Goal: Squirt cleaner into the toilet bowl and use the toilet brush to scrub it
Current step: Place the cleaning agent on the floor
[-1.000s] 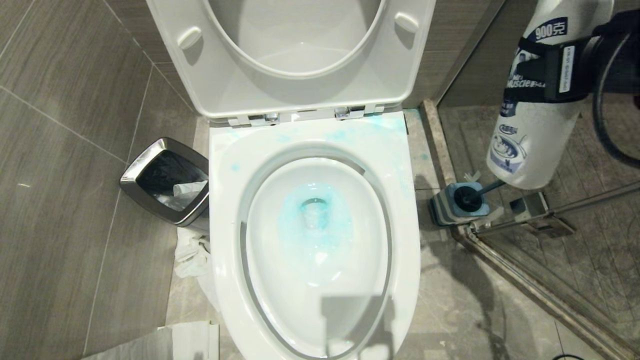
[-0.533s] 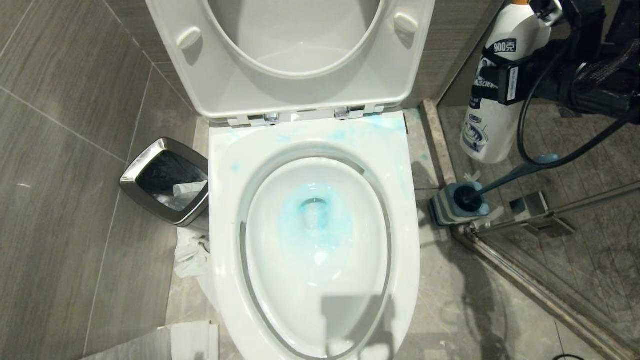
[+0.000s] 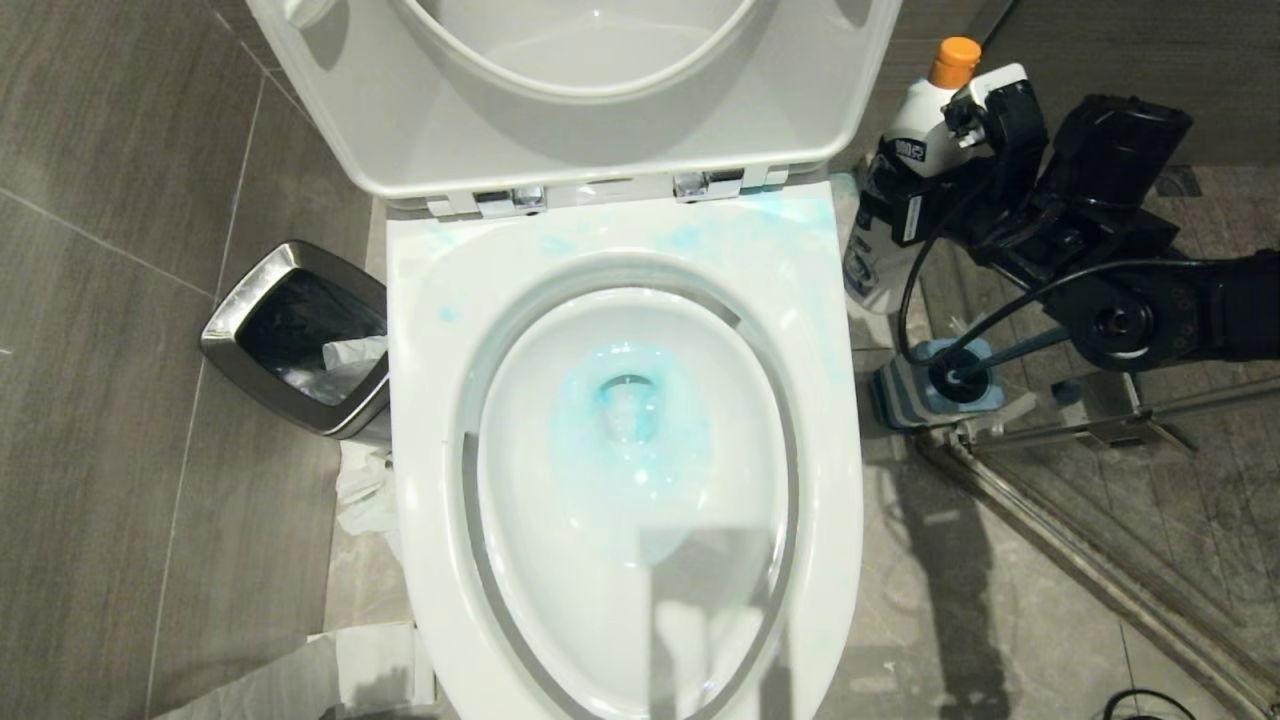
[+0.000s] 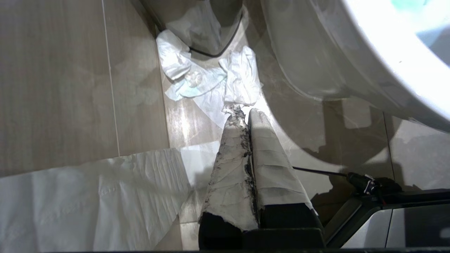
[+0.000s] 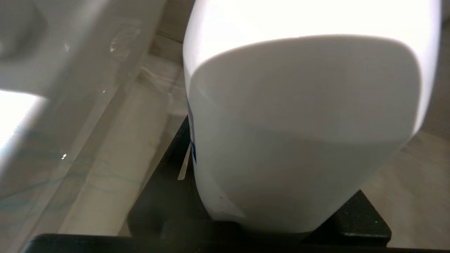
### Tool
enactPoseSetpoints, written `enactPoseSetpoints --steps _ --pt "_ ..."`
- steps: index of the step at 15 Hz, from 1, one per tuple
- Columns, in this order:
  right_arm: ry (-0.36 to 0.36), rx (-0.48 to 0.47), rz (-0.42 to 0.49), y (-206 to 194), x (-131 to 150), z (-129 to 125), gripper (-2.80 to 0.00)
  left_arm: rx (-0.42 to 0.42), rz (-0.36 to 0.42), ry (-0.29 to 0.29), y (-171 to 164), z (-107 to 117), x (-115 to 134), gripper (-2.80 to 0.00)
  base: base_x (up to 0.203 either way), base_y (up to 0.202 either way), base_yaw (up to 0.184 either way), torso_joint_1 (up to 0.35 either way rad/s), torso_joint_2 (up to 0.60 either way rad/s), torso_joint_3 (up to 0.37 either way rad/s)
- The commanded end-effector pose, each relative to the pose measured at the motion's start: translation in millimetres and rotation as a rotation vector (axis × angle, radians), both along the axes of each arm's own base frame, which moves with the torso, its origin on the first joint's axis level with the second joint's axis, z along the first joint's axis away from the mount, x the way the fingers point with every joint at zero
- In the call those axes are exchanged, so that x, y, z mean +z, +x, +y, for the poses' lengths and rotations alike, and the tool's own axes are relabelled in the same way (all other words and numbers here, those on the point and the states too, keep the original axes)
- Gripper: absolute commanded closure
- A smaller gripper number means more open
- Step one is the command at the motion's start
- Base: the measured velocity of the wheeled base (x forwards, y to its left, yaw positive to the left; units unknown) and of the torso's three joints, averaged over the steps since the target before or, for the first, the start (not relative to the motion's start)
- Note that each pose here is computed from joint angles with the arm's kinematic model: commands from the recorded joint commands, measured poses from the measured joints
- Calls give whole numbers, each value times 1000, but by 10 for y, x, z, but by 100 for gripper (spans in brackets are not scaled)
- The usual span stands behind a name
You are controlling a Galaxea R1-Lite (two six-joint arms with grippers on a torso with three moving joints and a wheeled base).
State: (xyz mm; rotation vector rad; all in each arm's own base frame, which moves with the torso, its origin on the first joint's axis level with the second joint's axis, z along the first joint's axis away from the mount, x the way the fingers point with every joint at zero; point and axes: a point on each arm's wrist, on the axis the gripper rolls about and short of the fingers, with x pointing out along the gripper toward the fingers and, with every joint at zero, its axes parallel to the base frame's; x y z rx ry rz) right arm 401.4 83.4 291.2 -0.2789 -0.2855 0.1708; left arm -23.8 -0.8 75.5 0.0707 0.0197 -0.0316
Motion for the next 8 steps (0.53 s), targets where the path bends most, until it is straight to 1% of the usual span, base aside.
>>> enactPoseSetpoints --steps 1,3,5,7,8 --pt "-10 31 5 143 -168 75 0 0 2 0 1 0 0 0 0 0 0 2 2 -198" --pt "-14 58 -9 163 -188 122 0 -1 0 4 1 0 1 0 0 0 0 2 1 -114" --pt "-12 64 -54 259 -266 146 0 -1 0 4 1 0 1 0 0 0 0 1 -1 -68" --pt "-7 67 -92 360 -337 169 0 -1 0 4 1 0 1 0 0 0 0 2 0 -144" --pt "-7 67 -92 388 -370 176 0 -1 0 4 1 0 1 0 0 0 0 4 2 -180"
